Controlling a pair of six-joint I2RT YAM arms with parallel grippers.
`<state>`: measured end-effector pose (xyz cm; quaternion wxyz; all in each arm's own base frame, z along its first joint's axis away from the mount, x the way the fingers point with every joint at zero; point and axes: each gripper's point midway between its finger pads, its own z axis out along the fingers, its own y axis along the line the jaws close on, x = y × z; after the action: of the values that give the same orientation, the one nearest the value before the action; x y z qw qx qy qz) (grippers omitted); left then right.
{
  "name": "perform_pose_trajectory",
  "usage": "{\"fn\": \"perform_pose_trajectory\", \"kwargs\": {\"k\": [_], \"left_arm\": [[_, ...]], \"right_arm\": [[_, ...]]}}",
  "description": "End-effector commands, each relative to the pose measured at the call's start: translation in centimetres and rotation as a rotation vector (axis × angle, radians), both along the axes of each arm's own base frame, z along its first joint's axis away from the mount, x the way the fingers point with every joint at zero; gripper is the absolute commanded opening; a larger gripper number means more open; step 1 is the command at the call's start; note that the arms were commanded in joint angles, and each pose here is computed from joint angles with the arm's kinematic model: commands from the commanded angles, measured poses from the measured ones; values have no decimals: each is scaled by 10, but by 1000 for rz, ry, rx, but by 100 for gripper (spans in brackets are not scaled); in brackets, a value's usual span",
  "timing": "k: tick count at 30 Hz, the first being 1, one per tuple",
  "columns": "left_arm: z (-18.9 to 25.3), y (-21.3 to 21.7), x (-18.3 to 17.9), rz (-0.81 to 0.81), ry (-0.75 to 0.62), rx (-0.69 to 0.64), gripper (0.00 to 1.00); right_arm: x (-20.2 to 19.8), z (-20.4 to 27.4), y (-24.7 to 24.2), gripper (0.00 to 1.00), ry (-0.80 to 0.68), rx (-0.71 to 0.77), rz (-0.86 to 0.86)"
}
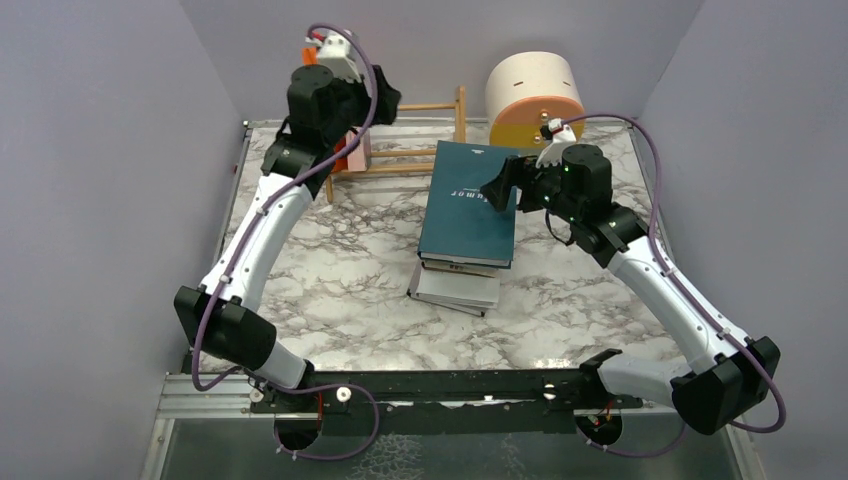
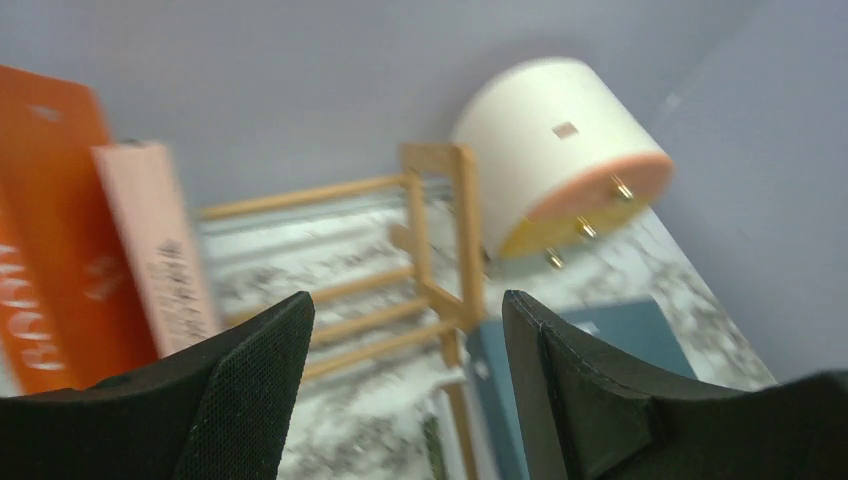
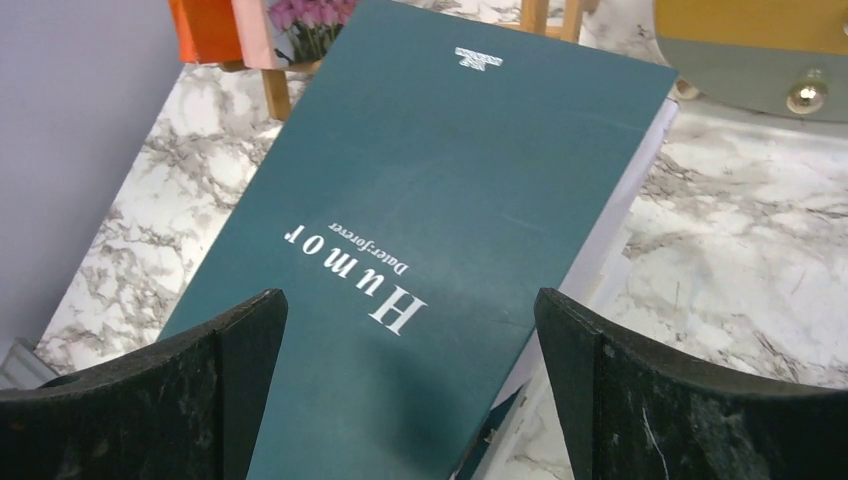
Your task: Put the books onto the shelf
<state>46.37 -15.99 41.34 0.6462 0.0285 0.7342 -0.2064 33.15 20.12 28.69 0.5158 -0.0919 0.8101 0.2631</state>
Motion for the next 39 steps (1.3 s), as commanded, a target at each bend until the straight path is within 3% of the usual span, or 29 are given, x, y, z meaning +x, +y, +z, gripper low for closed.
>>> {"fn": "perform_pose_trajectory", "kwargs": {"k": [1,13,39], "left_arm": [[-44,-70,-46,-222,140,-53,62],[-133,-88,-85,-236,329,-48,62],[-156,-124,-125,-496,423,-155,65]], "right_arm": [[-6,2,-13,93,26,-3,-71],[-22,-18,-15,93,79,0,-51],[-32,-25,6,78,97,56,68]]}}
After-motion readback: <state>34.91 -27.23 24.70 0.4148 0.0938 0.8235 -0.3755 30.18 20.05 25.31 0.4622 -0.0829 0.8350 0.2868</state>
